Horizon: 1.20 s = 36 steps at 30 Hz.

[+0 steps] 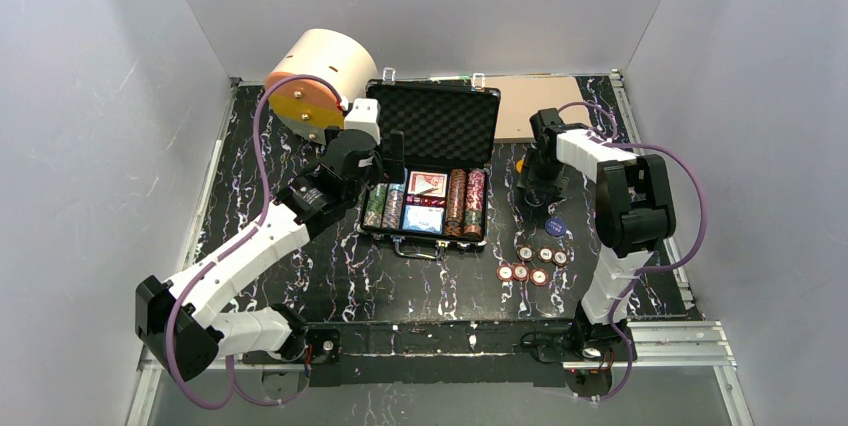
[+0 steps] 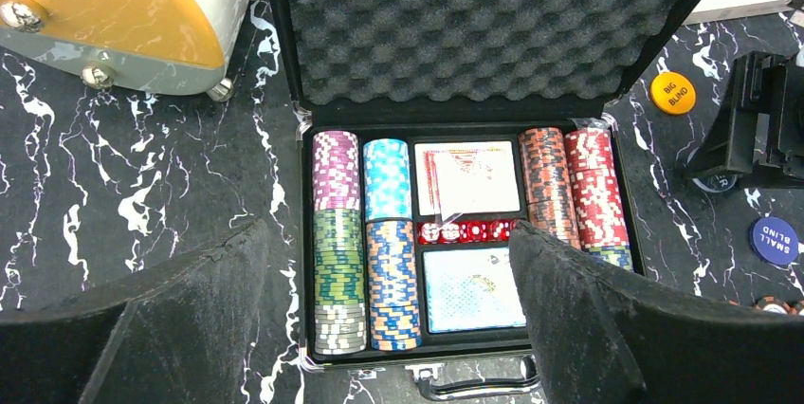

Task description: Pack up texas hold em set

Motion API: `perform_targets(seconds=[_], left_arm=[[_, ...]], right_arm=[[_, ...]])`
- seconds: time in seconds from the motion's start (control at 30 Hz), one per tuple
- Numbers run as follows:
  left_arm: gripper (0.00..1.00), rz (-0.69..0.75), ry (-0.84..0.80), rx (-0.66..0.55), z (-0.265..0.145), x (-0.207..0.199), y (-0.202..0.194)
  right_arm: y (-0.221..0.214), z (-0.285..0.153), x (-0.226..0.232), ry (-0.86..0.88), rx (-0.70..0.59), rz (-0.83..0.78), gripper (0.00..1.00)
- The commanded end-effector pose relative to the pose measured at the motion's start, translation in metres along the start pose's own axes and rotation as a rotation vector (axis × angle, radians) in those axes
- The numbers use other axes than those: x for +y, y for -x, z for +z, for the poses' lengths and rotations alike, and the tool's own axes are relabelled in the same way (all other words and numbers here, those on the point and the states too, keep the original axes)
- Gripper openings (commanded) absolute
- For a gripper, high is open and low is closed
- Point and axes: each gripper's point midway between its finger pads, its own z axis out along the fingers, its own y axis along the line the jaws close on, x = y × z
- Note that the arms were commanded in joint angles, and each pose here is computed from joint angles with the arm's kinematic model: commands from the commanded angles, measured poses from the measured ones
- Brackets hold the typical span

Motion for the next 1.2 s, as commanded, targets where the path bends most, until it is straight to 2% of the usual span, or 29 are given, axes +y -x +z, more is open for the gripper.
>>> perform_targets(seconds=[0.0, 0.17, 0.37, 0.43, 0.83, 1.0, 1.17], left_arm=[[0.95, -0.025, -0.012, -0.018, -0.006, 0.000, 0.003], [0.95, -0.036, -0.016, -0.025, -0.009, 0.001, 0.005], [0.95, -0.050, -0.012, -0.046, -0.015, 0.005, 0.007], [0.95, -0.050, -0.011, -0.045, -0.015, 0.005, 0.006], [0.95, -0.062, -0.025, -0.045, -0.014, 0.001, 0.008], [0.95, -0.077, -0.031, -0.047, -0.015, 0.000, 0.009], [0.95, -0.088, -0.016, -0.070, -0.020, 0.005, 0.014]], right_arm=[[0.008, 0.019, 0.002, -0.002, -0.029, -0.057, 0.70], [0.018, 0.028, 0.003, -0.028, -0.044, -0.052, 0.70], [0.005, 0.026, 0.003, -0.017, 0.014, -0.052, 0.51], [0.004, 0.019, 0.002, -0.017, 0.015, -0.047, 0.50], [0.012, -0.043, 0.015, 0.089, -0.053, 0.019, 0.51], [0.001, -0.073, 0.046, 0.230, -0.052, 0.034, 0.51], [-0.029, -0.110, 0.103, 0.341, -0.060, -0.015, 0.51]])
